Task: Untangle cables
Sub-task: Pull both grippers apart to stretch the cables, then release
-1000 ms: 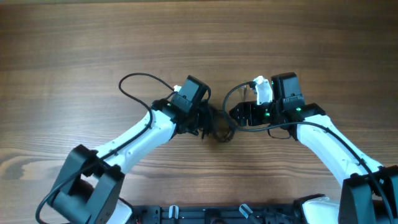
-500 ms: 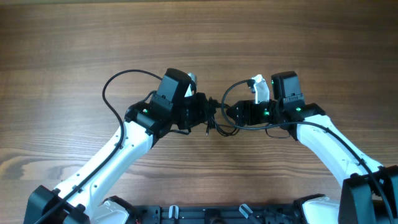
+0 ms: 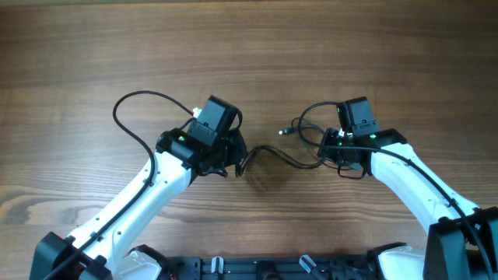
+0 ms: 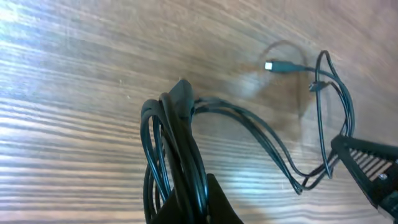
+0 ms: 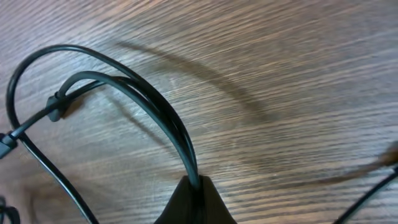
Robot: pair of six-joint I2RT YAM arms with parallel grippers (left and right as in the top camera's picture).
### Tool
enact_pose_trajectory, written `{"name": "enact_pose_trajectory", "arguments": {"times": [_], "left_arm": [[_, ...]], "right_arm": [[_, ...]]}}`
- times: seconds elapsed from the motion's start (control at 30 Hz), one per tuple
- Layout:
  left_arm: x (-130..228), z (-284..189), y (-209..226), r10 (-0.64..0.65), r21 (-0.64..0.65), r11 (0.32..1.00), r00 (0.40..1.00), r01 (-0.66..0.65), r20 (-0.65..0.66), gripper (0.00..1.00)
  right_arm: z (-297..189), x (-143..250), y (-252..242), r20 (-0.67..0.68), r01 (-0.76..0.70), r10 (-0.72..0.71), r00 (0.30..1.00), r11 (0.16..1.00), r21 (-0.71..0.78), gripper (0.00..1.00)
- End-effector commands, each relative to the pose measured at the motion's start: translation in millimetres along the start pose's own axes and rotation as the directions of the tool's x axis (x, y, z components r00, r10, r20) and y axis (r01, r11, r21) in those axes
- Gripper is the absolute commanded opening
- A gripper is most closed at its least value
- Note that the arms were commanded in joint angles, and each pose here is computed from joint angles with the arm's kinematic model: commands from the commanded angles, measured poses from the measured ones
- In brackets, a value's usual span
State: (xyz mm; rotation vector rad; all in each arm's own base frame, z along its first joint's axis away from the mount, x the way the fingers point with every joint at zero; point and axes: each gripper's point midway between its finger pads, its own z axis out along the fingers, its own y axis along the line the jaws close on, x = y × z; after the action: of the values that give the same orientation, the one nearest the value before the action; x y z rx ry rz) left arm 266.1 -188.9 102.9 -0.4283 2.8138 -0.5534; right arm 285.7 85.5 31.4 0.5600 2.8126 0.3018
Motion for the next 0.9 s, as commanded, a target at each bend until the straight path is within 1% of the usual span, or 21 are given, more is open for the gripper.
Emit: {"name": "enact_pose_trajectory", "arguments": {"times": [0.0,0.03,0.07,0.1,0.17,0.2,0.23,0.3,0.37,0.4,0.47,0.53,0.6,0.67,0.8,0.83,0.87], "left_arm": [[-14.2,-5.6,-0.5,0.02,-0.008,1.0,0.997,-0.019,0.073,0.04],[-16.4,-5.8,1.6,0.02,-0.02,1.0,0.996,-0.019,0.086,0.04],[-20.1,-6.5,9.0,0.02,-0.058,0.998,0.994,-0.014,0.11,0.04],[-26.4,-9.1,26.3,0.022,-0.143,0.99,0.988,0.0,0.153,0.04],[-34.3,-15.4,47.7,0.004,-0.218,0.975,0.983,0.037,0.185,0.04],[-41.9,-22.3,58.5,-0.026,-0.232,0.97,0.978,0.075,0.208,0.04],[-52.9,-33.1,68.6,-0.071,-0.222,0.967,0.967,0.127,0.244,0.04],[-70.5,-55.9,81.0,-0.139,-0.179,0.963,0.938,0.204,0.318,0.04],[-82.0,-79.6,88.1,-0.183,-0.13,0.96,0.904,0.25,0.386,0.04],[-87.6,-93.6,91.8,-0.207,-0.099,0.957,0.881,0.272,0.425,0.04],[-92.5,-108.2,96.3,-0.231,-0.068,0.953,0.855,0.294,0.464,0.04],[-92.5,-112.0,97.1,-0.235,-0.061,0.953,0.85,0.297,0.472,0.04],[-90.4,-110.7,98.7,-0.234,-0.071,0.952,0.854,0.299,0.464,0.04],[-88.1,-109.9,100.3,-0.235,-0.079,0.95,0.858,0.302,0.457,0.04],[-85.0,-109.0,101.8,-0.235,-0.087,0.949,0.864,0.303,0.446,0.04],[-84.7,-108.2,99.0,-0.236,-0.076,0.952,0.867,0.298,0.439,0.04],[-83.6,-105.9,89.4,-0.235,-0.036,0.961,0.88,0.274,0.412,0.04]], "right_arm": [[1.7,-3.8,-7.1,0.018,-0.056,0.055,0.998,0.998,0.042,0.04],[1.4,-5.1,-12.2,0.03,-0.057,0.055,0.998,0.996,0.068,0.04],[0.2,-9.8,-22.1,0.063,-0.06,0.052,0.997,0.991,0.121,0.04],[-2.0,-15.8,-33.9,0.101,-0.068,0.051,0.994,0.981,0.18,0.04],[-5.4,-23.8,-46.6,0.141,-0.089,0.057,0.988,0.969,0.229,0.04],[-9.3,-31.4,-51.7,0.171,-0.099,0.059,0.984,0.965,0.242,0.04],[-13.0,-38.4,-49.4,0.188,-0.061,0.018,0.982,0.971,0.23,0.04],[-27.1,-49.3,-42.9,0.233,-0.03,-0.019,0.972,0.979,0.203,0.04],[-49.1,-61.4,-32.4,0.303,-0.035,-0.014,0.953,0.987,0.155,0.04],[-67.1,-69.8,-24.8,0.356,-0.033,-0.01,0.935,0.993,0.117,0.04],[-106.0,-83.5,-11.8,0.463,0.002,-0.026,0.886,0.999,0.053,0.06],[-133.6,-89.0,-8.8,0.539,0.013,-0.023,0.842,1.0,0.023,0.07],[-164.2,-92.6,-14.1,0.622,-0.007,-0.002,0.783,1.0,0.012,0.15],[-169.0,-88.5,-16.2,0.624,-0.008,0.001,0.782,1.0,0.009,0.19],[-145.3,-73.1,-16.1,0.523,0.012,-0.02,0.852,1.0,0.02,0.22],[-135.2,-68.5,-14.0,0.482,0.025,-0.031,0.875,1.0,0.019,0.25],[-126.9,-64.3,-12.6,0.447,0.034,-0.038,0.894,0.999,0.017,0.3]]}}
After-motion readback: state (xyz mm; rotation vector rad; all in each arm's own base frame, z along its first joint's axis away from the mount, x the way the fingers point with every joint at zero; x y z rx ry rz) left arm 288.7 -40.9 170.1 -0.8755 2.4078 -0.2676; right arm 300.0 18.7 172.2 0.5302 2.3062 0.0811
